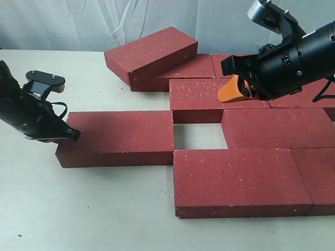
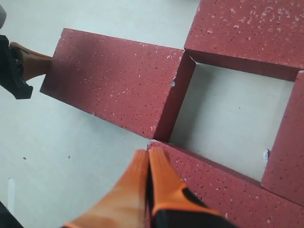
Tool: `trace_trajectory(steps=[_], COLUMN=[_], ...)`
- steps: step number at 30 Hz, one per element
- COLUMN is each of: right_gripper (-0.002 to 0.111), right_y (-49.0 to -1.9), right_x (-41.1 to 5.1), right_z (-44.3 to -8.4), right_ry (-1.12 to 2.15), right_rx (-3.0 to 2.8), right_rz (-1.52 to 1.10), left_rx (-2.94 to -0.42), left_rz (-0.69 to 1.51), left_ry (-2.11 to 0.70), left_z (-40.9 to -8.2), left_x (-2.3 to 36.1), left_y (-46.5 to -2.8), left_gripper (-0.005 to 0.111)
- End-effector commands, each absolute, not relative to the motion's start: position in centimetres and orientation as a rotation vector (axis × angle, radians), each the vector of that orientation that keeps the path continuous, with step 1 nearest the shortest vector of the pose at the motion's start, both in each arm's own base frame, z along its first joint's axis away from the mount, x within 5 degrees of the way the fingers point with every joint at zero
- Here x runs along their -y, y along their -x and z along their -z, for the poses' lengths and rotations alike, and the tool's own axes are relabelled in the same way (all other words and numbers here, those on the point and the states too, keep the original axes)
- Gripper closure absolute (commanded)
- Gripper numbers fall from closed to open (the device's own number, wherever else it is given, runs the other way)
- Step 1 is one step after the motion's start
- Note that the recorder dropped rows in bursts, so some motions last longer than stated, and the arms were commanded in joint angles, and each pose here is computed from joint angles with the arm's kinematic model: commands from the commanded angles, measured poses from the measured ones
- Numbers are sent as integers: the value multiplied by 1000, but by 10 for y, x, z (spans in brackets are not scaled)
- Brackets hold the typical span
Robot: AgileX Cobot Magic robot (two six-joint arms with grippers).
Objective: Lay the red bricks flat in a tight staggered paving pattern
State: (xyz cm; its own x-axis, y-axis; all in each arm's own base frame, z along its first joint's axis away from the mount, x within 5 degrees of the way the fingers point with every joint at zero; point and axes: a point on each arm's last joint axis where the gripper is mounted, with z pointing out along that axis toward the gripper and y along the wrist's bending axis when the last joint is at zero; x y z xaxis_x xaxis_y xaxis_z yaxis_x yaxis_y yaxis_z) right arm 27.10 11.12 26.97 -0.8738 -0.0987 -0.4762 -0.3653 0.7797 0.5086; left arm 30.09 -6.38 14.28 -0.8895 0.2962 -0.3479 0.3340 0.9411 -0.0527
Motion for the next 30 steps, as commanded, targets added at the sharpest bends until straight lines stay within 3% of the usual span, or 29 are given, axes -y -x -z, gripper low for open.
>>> trace_trajectory(steps=[1,12,20,30], right_gripper=[109,109,109,109], right_y=[-271,-266,-259,-270], right_x=[-111,-125,-196,-223], right_z=[-269,-263,-220,-176], right_ry=[358,483,832,882], right_rx=[-2544,-2564,-2631,-2631], right_rz=[-848,-837,-783,-657], left_rx=[-2770,-2801,-2800,-2747], left_rz=[176,144,149,152], left_ry=[-496,-357,-349,-302], left_z=[-142,-143,-143,-144], left_x=[71,44,44,45], left_y=[-300,-305,-306,-311], left_gripper=[107,107,107,107])
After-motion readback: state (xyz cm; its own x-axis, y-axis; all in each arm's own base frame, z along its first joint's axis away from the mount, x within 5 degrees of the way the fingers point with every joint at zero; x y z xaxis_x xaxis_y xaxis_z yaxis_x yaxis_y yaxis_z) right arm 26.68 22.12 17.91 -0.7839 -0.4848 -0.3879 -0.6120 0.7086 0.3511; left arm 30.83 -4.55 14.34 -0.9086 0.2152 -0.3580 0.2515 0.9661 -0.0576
